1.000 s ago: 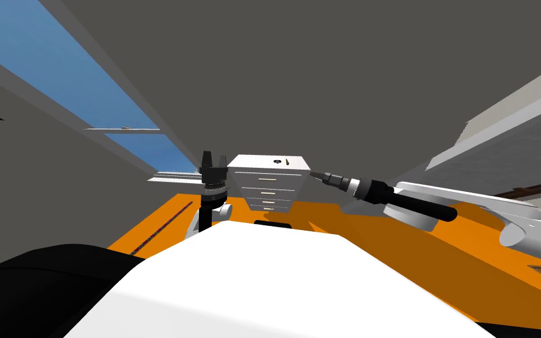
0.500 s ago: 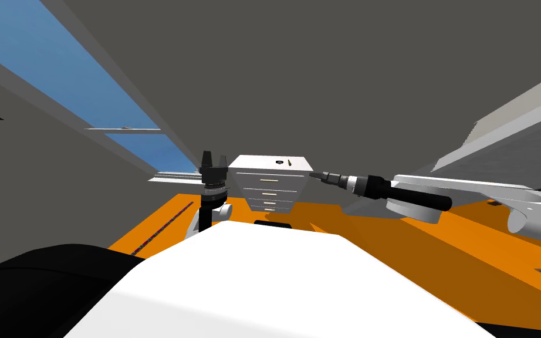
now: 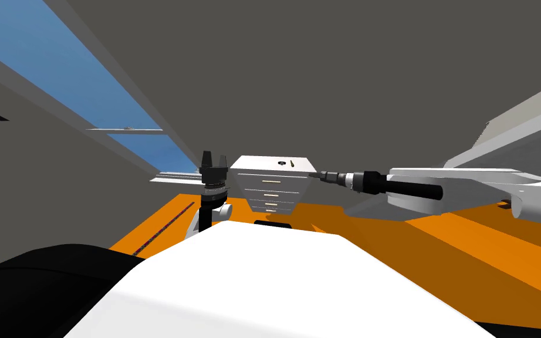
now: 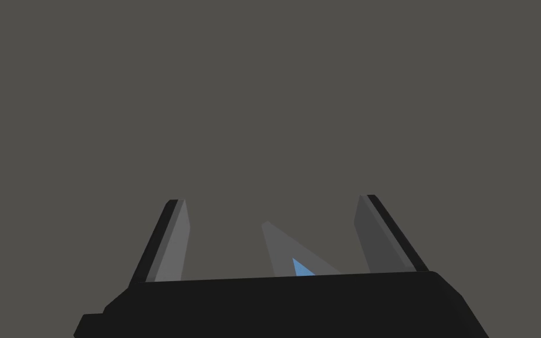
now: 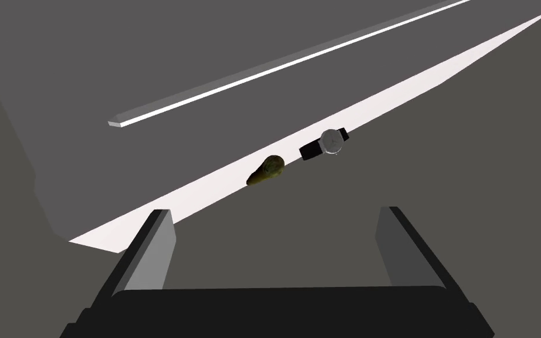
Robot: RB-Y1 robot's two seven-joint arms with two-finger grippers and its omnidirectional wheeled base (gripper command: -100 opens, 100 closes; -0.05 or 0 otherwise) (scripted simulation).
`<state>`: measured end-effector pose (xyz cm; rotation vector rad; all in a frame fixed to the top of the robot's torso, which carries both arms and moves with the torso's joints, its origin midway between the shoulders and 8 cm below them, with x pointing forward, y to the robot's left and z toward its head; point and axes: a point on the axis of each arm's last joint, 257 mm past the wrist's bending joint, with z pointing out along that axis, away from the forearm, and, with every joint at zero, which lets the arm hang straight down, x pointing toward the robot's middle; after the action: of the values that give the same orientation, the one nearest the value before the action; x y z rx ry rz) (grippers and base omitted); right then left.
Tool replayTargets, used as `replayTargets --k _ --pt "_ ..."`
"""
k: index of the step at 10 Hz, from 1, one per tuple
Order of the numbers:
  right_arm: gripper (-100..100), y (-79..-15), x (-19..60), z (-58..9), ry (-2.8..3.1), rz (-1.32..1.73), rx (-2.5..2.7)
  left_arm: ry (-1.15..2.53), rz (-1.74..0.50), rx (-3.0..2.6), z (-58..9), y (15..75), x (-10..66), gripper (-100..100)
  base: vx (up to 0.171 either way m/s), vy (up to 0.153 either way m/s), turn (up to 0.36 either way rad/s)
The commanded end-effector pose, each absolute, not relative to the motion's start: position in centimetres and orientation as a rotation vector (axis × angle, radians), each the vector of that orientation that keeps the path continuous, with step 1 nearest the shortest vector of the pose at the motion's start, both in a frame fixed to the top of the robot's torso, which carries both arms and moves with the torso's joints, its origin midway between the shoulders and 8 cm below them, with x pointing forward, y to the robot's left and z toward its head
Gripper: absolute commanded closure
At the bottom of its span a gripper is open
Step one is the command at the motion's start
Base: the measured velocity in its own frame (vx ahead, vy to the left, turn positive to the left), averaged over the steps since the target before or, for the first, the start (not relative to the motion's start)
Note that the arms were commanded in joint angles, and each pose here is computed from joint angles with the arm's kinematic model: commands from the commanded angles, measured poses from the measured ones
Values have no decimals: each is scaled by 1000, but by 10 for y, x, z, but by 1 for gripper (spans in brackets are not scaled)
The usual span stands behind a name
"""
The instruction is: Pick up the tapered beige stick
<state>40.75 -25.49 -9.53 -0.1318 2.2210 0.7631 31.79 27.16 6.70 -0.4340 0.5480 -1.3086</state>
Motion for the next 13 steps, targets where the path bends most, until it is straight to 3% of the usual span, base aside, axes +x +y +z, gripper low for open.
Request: replayTargets --k 1,13 --pt "-100 -255 407 -97 2245 736 -153 548 -1309 -434 67 272 318 0 12 30 -4" --pt "-100 -283 430 -110 2424 440 -116 548 -1309 -434 67 272 318 0 29 42 16"
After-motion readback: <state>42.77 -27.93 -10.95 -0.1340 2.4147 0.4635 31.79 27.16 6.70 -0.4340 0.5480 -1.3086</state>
